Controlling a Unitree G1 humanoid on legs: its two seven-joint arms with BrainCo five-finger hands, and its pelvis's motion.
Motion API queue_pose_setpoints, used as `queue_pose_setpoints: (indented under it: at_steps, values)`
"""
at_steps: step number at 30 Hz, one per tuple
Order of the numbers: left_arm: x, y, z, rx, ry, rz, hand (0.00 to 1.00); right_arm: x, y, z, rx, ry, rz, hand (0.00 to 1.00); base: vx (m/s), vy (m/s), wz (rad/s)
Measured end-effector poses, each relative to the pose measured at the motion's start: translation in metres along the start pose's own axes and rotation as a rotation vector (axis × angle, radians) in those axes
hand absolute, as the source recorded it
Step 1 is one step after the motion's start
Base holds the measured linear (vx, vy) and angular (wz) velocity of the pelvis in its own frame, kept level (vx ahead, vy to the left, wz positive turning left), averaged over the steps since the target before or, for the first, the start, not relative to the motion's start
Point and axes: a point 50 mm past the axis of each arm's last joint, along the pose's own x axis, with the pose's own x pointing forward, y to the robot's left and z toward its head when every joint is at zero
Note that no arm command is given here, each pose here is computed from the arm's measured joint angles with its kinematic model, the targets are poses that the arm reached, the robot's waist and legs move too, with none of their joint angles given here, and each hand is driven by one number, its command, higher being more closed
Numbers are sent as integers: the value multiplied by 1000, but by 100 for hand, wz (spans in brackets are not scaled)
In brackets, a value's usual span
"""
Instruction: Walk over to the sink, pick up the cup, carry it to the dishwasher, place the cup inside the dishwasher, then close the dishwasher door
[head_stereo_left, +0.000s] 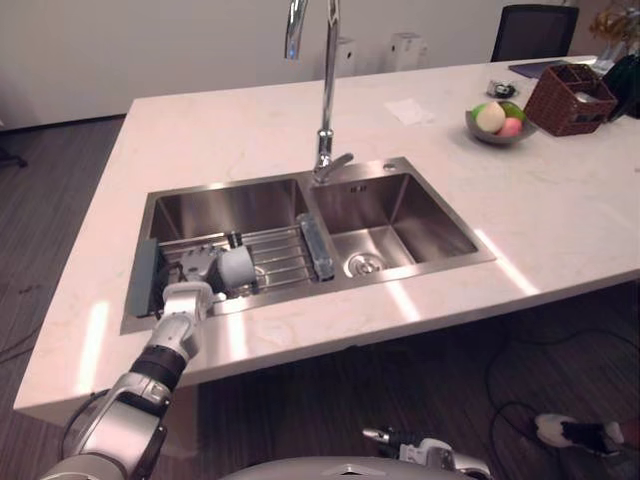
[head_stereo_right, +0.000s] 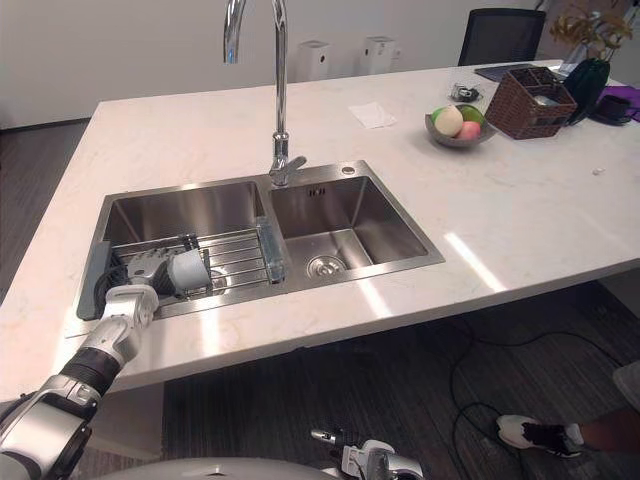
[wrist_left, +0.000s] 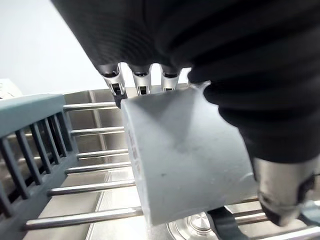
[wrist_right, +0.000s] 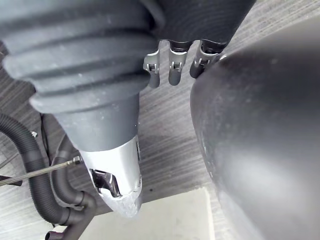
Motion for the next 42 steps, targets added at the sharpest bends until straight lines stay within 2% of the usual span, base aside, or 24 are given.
queue_pose_setpoints:
  at_steps: [9,10,27,36,42]
  values:
    - [2,-12,-2,20,11,-63,0,0,-2,4,-8,13,6,0,-17,-15,-6]
    - [2,-12,-3,16,14,-68,100,0,-2,4,-8,13,10,0,0,0,0]
    - [8,-16,-16,-182,68,-176,100,-3,-7,7,-1,61,45,0,-2,-5,-1]
    - [8,-14,-17,-226,-14,-135,100,-4,-8,7,-1,61,44,0,0,0,0]
    - [6,-10,-11,-332,-90,-104,100,-3,-9,6,-1,55,47,0,0,0,0]
